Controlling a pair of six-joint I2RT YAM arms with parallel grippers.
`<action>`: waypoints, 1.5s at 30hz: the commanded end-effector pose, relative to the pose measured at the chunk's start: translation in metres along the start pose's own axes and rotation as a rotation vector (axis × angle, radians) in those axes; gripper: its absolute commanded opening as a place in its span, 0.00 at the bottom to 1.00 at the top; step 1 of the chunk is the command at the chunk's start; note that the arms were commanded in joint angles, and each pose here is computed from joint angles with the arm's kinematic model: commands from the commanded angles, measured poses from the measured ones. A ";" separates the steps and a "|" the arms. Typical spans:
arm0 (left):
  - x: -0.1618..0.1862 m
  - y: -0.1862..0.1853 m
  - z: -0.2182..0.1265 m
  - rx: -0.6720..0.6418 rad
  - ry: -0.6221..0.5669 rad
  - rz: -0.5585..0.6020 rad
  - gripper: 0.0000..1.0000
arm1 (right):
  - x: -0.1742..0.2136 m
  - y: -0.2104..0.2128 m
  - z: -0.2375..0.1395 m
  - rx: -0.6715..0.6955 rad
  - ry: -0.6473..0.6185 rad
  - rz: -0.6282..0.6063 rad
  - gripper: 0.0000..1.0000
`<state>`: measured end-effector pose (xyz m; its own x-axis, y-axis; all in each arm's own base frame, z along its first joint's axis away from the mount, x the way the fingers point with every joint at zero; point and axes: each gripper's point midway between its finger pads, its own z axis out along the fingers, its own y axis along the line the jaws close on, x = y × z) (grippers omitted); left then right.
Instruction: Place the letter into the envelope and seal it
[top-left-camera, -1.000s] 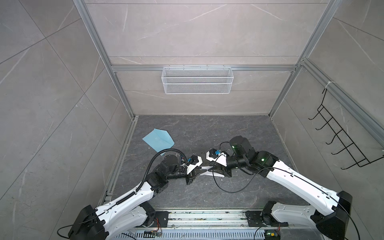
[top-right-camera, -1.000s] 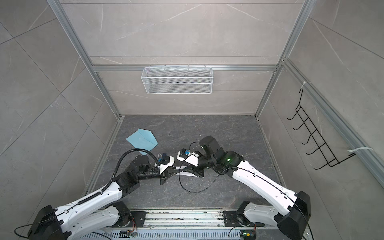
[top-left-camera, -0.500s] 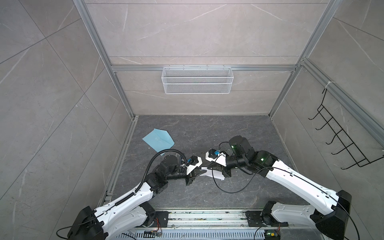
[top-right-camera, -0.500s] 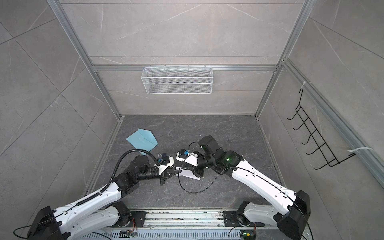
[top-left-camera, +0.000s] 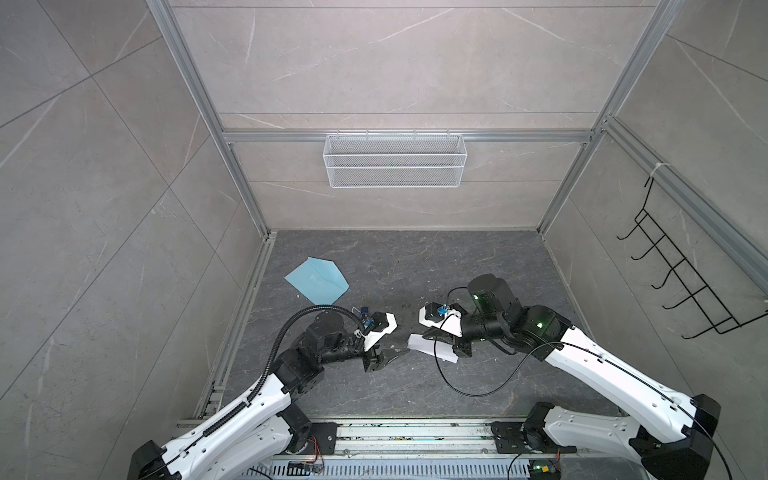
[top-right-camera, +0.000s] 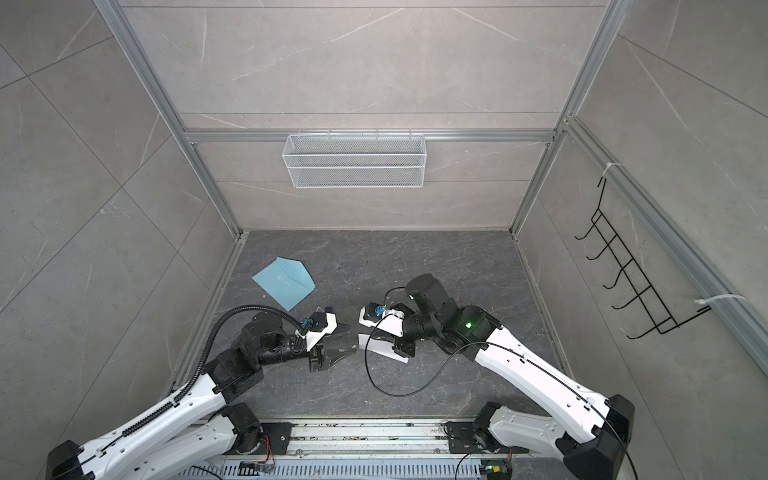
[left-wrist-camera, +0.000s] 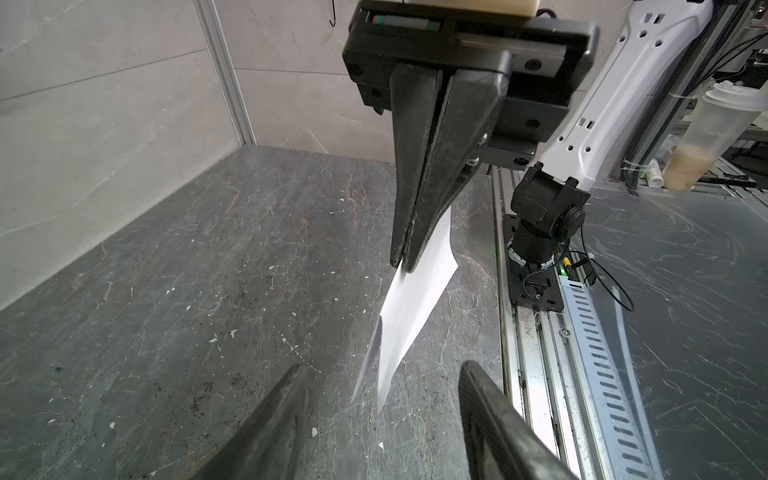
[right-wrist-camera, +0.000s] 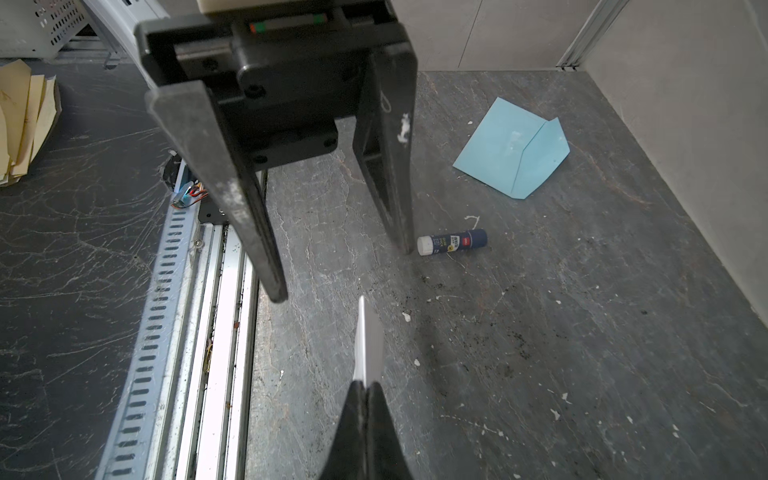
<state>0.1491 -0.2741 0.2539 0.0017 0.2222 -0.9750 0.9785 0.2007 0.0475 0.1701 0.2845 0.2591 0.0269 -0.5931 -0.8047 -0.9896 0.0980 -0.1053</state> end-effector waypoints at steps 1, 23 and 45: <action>-0.018 -0.001 -0.004 0.008 -0.029 0.045 0.62 | 0.004 0.009 0.000 -0.035 0.006 -0.003 0.00; -0.019 -0.002 0.024 0.124 -0.036 -0.005 0.10 | 0.000 0.010 0.014 -0.066 0.001 0.021 0.00; -0.011 -0.002 0.004 0.035 -0.040 0.051 0.00 | 0.032 -0.010 -0.017 0.104 0.093 0.106 0.09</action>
<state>0.1472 -0.2840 0.2565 0.0114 0.2065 -0.9784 0.9886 0.1446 0.0420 0.1808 0.2613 0.2565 -0.0520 -0.6164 -0.7857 -0.9692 0.2208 -0.1091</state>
